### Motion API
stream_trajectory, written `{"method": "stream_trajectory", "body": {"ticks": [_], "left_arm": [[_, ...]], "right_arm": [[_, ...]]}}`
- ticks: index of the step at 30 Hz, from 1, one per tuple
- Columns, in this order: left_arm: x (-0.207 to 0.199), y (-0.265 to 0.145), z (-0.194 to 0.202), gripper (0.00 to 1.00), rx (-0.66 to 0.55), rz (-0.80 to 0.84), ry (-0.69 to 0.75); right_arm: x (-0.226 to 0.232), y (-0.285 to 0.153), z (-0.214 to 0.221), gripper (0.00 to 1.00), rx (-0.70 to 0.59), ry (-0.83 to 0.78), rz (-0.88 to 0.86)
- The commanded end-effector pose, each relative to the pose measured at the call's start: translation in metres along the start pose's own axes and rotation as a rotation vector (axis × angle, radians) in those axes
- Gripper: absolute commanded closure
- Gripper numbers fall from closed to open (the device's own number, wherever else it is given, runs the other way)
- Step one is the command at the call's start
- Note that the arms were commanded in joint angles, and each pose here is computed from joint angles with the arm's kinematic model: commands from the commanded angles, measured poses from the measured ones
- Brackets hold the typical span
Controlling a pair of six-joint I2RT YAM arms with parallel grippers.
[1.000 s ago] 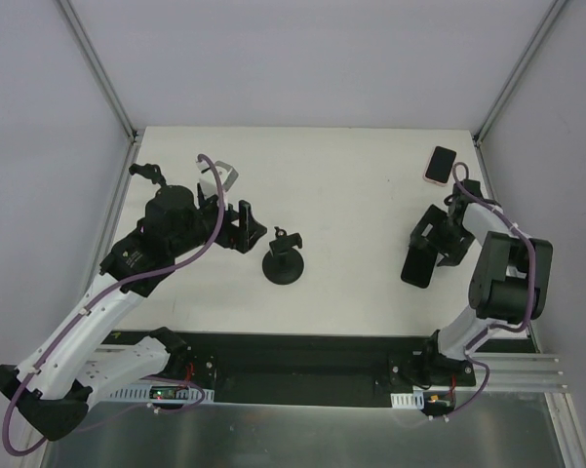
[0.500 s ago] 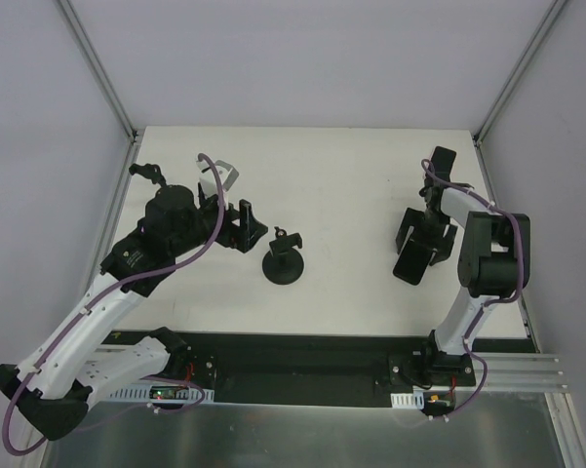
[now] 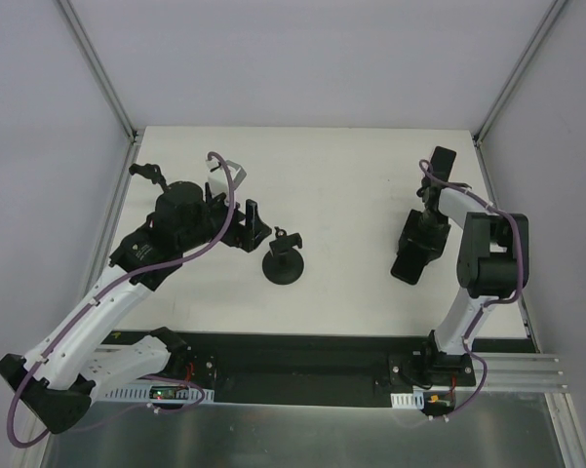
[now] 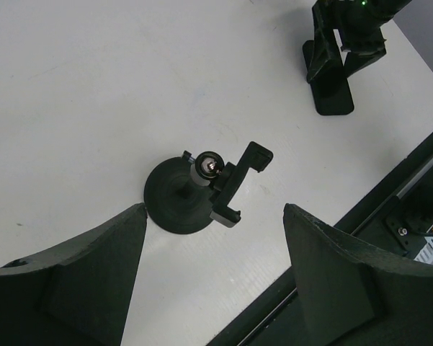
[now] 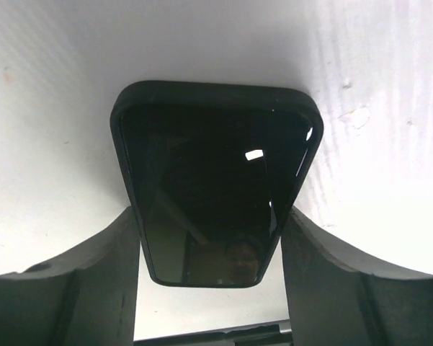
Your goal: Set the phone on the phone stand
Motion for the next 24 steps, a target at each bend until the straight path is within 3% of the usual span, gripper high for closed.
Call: {"method": "stream_trajectory", "body": {"ticks": [1,3,11,13,14,15,18,24], "left_arm": [[-0.001,0.005,-0.005,0.25,-0.011,0.005,0.002],[-0.001,0.007,-0.004,0.25,-0.008,0.008,-0.002],[0.002,0.016,0.003,0.25,0.035,-0.002,-0.006],[0.0,0.018,0.003,0.25,0.047,0.024,-0.006],[-0.002,0.018,0.003,0.25,0.05,0.043,-0.004],[-0.005,0.019,0.001,0.25,0.041,0.065,0.001],[-0.012,0.02,0.003,0.24,0.044,0.143,-0.01],[-0.044,0.006,-0.006,0.26,-0.025,0.392,0.016]], "right_arm": [[0.031,-0.003,0.013,0.81,-0.07,-0.076,-0.097],[0.043,-0.008,0.014,0.98,-0.138,-0.128,-0.133],[0.06,-0.05,0.026,0.99,-0.468,-0.19,-0.371],[0.067,-0.079,0.025,0.99,-0.631,-0.197,-0.516],[0.063,-0.068,0.036,0.99,-0.615,-0.147,-0.569],[0.08,-0.09,0.035,0.99,-0.678,-0.167,-0.763],[0.097,-0.127,0.047,0.99,-0.686,-0.156,-1.059],[0.106,-0.183,0.063,0.99,-0.69,-0.153,-1.29]]}}
Point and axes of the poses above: each gripper's point midway between its finger pads, its own y axis out along the fingers, its own x axis along the line the jaws close on, z = x × y, the point moved 5 cm from there along -y, back along the fingers
